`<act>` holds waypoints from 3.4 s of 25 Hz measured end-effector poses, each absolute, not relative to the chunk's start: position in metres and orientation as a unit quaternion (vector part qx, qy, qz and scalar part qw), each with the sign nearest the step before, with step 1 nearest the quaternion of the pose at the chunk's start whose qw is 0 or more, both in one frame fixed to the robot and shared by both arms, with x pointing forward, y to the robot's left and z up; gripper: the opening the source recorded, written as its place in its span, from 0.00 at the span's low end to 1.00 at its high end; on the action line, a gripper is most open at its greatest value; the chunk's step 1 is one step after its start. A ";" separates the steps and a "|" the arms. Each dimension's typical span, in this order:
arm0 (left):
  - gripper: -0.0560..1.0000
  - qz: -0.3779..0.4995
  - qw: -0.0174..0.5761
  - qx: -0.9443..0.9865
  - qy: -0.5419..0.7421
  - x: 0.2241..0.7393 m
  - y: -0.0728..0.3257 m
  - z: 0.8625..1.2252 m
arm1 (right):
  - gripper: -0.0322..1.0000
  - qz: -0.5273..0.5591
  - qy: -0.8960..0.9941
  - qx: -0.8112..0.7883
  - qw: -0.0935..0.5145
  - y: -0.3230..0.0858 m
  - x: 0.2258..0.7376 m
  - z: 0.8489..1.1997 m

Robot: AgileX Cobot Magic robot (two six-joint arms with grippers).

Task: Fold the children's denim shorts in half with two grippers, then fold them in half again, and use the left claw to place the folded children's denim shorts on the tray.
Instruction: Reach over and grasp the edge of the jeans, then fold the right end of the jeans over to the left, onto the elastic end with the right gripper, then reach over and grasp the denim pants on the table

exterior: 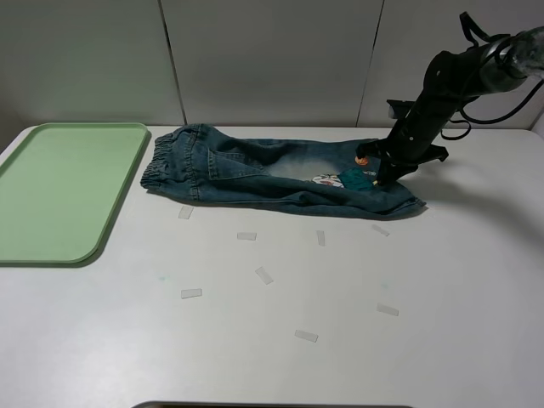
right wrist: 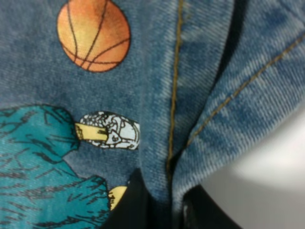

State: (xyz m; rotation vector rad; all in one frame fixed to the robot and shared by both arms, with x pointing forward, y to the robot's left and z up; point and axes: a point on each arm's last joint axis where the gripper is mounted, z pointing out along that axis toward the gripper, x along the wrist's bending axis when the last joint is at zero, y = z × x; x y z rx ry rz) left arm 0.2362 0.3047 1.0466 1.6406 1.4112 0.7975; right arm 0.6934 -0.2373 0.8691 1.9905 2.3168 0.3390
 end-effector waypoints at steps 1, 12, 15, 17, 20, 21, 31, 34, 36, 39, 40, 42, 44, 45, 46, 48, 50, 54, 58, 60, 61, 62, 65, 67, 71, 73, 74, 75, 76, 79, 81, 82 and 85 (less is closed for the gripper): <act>0.80 0.316 0.406 0.650 0.559 0.236 0.305 1.047 | 0.08 0.095 0.761 0.640 0.039 -0.241 0.692 0.871; 0.80 0.316 0.406 0.650 0.559 0.236 0.305 1.047 | 0.08 -0.068 0.765 0.616 0.178 -0.313 0.682 0.931; 0.80 0.316 0.406 0.650 0.559 0.236 0.305 1.047 | 0.08 -0.064 0.760 0.617 0.195 -0.304 0.679 0.952; 0.80 0.316 0.406 0.650 0.559 0.236 0.305 1.047 | 0.08 -0.050 0.766 0.610 0.197 -0.285 0.675 0.964; 0.80 0.316 0.406 0.650 0.559 0.236 0.305 1.047 | 0.08 -0.018 0.777 0.601 0.184 -0.251 0.668 0.977; 0.80 0.316 0.406 0.650 0.559 0.236 0.305 1.047 | 0.08 -0.007 0.781 0.599 0.176 -0.239 0.665 0.980; 0.80 0.316 0.406 0.650 0.559 0.236 0.305 1.047 | 0.08 0.110 0.785 0.599 0.111 -0.151 0.649 0.982; 0.80 0.316 0.406 0.650 0.559 0.236 0.305 1.047 | 0.08 0.151 0.766 0.618 0.095 -0.129 0.645 0.984; 0.80 0.316 0.406 0.650 0.559 0.236 0.305 1.047 | 0.08 0.174 0.755 0.626 0.086 -0.115 0.642 0.985; 0.80 0.316 0.405 0.650 0.559 0.236 0.305 1.047 | 0.08 0.202 0.750 0.625 0.078 -0.095 0.637 0.987; 0.80 0.318 0.404 0.650 0.559 0.236 0.305 1.047 | 0.08 0.212 0.749 0.623 0.077 -0.090 0.635 0.987; 0.80 0.325 0.399 0.650 0.559 0.237 0.306 1.047 | 0.08 0.240 0.747 0.616 0.070 -0.072 0.630 0.989; 0.80 0.336 0.390 0.653 0.555 0.237 0.308 1.047 | 0.08 0.259 0.744 0.613 0.063 -0.063 0.627 0.991; 0.80 0.344 0.383 0.655 0.552 0.237 0.309 1.047 | 0.08 0.268 0.743 0.610 0.062 -0.058 0.626 0.992; 0.80 0.351 0.377 0.658 0.550 0.237 0.311 1.047 | 0.08 0.276 0.742 0.608 0.061 -0.054 0.625 0.993; 0.80 0.358 0.371 0.660 0.547 0.237 0.312 1.047 | 0.08 0.290 0.739 0.606 0.057 -0.048 0.624 0.994; 0.80 0.359 0.370 0.660 0.546 0.237 0.312 1.047 | 0.08 0.303 0.733 0.608 0.047 -0.041 0.621 0.994; 0.80 0.365 0.365 0.661 0.545 0.238 0.313 1.047 | 0.08 0.323 0.722 0.610 0.036 -0.031 0.621 0.990; 0.80 0.370 0.360 0.660 0.545 0.238 0.314 1.047 | 0.09 0.334 0.729 0.596 0.047 -0.030 0.624 0.986; 0.80 0.374 0.357 0.660 0.545 0.238 0.315 1.047 | 0.18 0.343 0.734 0.583 0.056 -0.029 0.626 0.987; 0.80 0.375 0.356 0.660 0.545 0.238 0.315 1.047 | 0.27 0.350 0.738 0.574 0.063 -0.029 0.627 0.988; 0.80 0.376 0.356 0.660 0.545 0.238 0.315 1.047 | 0.38 0.355 0.743 0.564 0.071 -0.028 0.628 0.989; 0.80 0.378 0.354 0.659 0.545 0.238 0.316 1.048 | 0.63 0.371 0.751 0.538 0.092 -0.027 0.631 0.992; 0.80 0.379 0.353 0.659 0.545 0.238 0.316 1.048 | 0.67 0.376 0.752 0.533 0.097 -0.027 0.632 0.993; 0.80 0.379 0.353 0.659 0.545 0.238 0.316 1.048 | 0.70 0.378 0.754 0.527 0.104 -0.027 0.633 0.993; 0.80 0.379 0.353 0.659 0.545 0.238 0.316 1.048 | 0.70 0.373 0.761 0.518 0.114 -0.028 0.633 0.993; 0.80 0.379 0.353 0.659 0.545 0.238 0.316 1.048 | 0.70 0.369 0.764 0.515 0.119 -0.030 0.634 0.993; 0.80 0.379 0.353 0.659 0.545 0.238 0.316 1.048 | 0.70 0.362 0.769 0.512 0.125 -0.033 0.635 0.992; 0.80 0.379 0.353 0.659 0.545 0.238 0.316 1.048 | 0.70 0.353 0.774 0.509 0.131 -0.037 0.637 0.991; 0.80 0.379 0.353 0.659 0.545 0.238 0.316 1.048 | 0.70 0.311 0.788 0.511 0.148 -0.058 0.645 0.987; 0.80 0.379 0.353 0.659 0.545 0.238 0.316 1.048 | 0.70 0.275 0.794 0.518 0.158 -0.079 0.651 0.985; 0.80 0.379 0.353 0.659 0.545 0.238 0.316 1.048 | 0.70 0.256 0.796 0.523 0.164 -0.091 0.653 0.985; 0.80 0.379 0.353 0.659 0.545 0.238 0.316 1.048 | 0.70 0.210 0.787 0.555 0.168 -0.129 0.650 0.987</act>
